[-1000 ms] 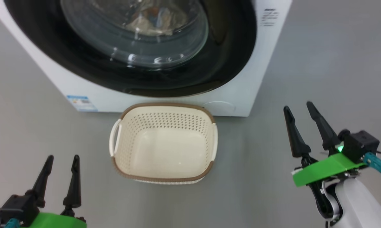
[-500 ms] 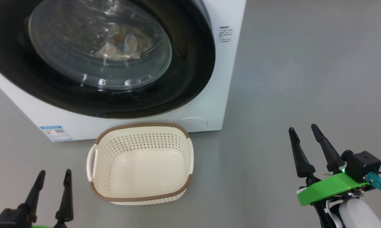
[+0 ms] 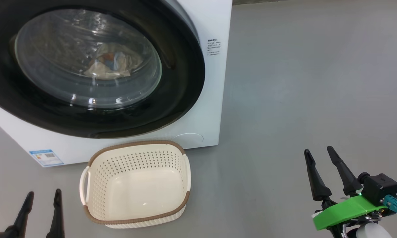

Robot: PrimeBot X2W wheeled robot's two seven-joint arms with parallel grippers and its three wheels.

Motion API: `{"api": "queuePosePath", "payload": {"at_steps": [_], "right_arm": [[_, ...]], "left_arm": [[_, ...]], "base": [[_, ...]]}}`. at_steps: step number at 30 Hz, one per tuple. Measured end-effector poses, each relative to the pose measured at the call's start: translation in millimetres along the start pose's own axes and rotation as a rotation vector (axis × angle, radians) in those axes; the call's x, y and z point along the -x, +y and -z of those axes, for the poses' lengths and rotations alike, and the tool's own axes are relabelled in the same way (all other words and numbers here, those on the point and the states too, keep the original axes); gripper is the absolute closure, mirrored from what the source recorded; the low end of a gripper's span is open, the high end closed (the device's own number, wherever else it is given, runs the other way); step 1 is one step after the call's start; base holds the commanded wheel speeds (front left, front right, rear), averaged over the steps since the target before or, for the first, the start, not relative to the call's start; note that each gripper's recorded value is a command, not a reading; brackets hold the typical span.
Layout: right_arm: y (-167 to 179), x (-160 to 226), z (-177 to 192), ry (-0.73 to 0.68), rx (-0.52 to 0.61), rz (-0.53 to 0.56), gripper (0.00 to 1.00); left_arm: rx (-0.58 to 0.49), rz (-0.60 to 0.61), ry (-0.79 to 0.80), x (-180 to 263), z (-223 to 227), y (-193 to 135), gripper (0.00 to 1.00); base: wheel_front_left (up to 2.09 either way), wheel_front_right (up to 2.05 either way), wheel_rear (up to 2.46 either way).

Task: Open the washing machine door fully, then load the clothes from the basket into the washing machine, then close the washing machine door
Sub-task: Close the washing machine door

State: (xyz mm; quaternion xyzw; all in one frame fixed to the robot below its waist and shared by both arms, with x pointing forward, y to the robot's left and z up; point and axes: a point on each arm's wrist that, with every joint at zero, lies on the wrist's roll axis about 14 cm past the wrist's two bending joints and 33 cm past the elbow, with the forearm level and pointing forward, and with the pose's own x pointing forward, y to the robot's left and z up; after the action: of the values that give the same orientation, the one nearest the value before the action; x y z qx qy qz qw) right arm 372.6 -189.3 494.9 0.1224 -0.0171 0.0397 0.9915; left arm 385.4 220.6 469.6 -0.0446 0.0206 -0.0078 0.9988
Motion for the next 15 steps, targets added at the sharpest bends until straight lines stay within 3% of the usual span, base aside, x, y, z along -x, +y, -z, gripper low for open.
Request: {"api": "queuePosePath", "payload": {"at_steps": [15], "right_arm": [[-9.7, 13.6, -1.3, -0.006, -0.005, 0.037, 0.0]], "left_arm": [[-0.008, -0.031, 0.018, 13.7, 5.5, 10.7, 0.0]], "base": [[0.0, 0.0, 0.0]]}}
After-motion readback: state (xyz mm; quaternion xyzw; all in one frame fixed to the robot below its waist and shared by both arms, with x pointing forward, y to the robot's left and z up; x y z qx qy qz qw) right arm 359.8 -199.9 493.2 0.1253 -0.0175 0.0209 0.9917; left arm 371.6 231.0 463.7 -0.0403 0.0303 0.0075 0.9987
